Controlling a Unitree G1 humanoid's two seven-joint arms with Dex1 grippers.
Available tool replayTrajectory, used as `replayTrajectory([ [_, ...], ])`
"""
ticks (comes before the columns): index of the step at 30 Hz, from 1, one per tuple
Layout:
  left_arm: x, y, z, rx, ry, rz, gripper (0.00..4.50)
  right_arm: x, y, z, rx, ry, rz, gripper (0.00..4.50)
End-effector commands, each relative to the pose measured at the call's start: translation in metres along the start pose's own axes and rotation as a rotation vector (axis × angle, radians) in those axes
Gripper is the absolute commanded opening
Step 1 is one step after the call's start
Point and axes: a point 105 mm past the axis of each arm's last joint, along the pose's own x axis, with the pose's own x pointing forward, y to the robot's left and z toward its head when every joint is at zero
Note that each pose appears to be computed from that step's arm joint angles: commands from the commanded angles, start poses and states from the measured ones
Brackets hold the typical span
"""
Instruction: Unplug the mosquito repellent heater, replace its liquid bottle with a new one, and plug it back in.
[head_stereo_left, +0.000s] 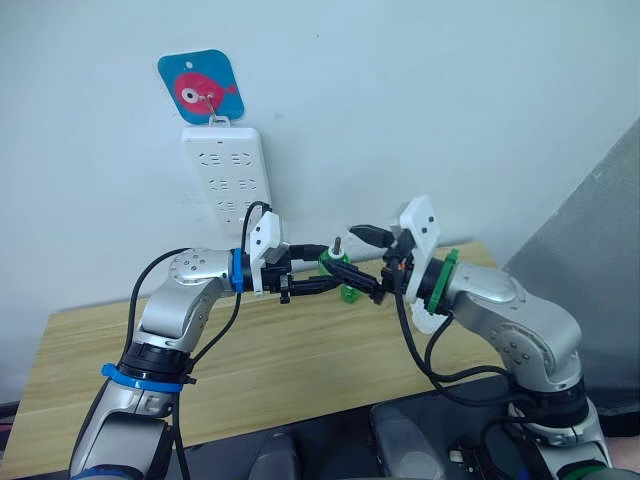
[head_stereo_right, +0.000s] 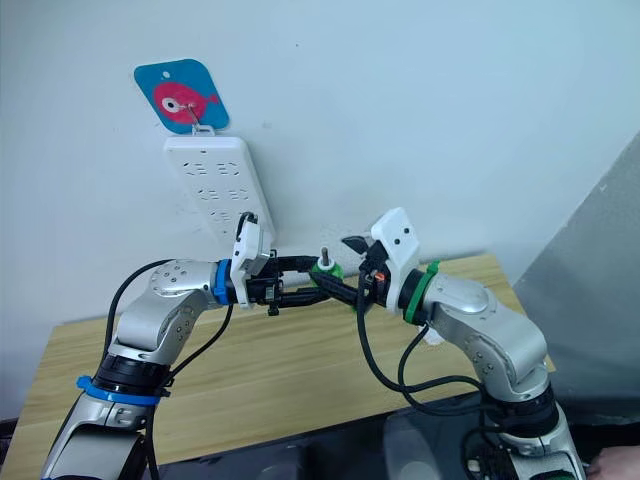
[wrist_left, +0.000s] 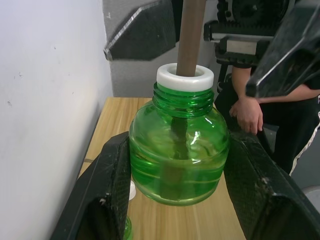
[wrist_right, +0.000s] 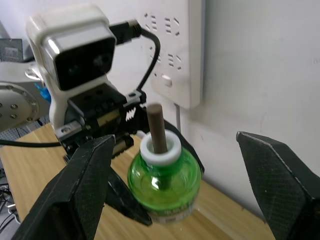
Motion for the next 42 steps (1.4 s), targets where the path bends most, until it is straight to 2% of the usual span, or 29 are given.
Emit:
replayTrajectory([
  [1, 0.002, 0.001, 0.012, 0.051, -0.024, -0.011, 2.3, 0.002, 0.002, 0.011, -0.01, -0.04, 0.014, 4.06],
  [3, 0.002, 0.001, 0.012, 0.052, -0.024, -0.009, 2.3, 0.003, 0.002, 0.01, -0.013, -0.033, 0.02, 4.06],
  [8, 0.004, 0.003, 0.014, 0.058, -0.033, -0.004, 2.3, 0.005, 0.003, 0.006, -0.016, -0.005, 0.033, 2.45],
  [12, 0.005, 0.004, 0.015, 0.06, -0.037, -0.001, 2.3, 0.007, 0.004, 0.004, -0.03, 0.01, 0.04, 1.0],
  [13, 0.005, 0.005, 0.015, 0.06, -0.038, 0.0, 2.3, 0.007, 0.004, 0.004, -0.038, 0.015, 0.044, 0.85],
  [24, 0.003, 0.01, 0.016, 0.083, -0.05, 0.045, 2.3, 0.007, 0.001, 0.008, -0.059, -0.012, 0.033, 0.86],
  [30, 0.002, 0.012, 0.021, 0.063, -0.092, 0.06, 2.3, 0.005, 0.0, 0.012, -0.056, -0.033, 0.035, 0.86],
  [32, 0.0, 0.015, 0.022, 0.059, -0.093, 0.069, 3.02, 0.005, 0.0, 0.014, -0.048, -0.043, 0.037, 0.86],
  [37, -0.003, 0.02, 0.021, 0.073, -0.078, 0.089, 4.48, 0.003, -0.002, 0.018, -0.03, -0.064, 0.035, 0.86],
  [42, -0.005, 0.01, 0.016, -0.02, -0.049, 0.032, 4.5, -0.003, -0.012, 0.026, 0.038, -0.105, 0.004, 0.86],
])
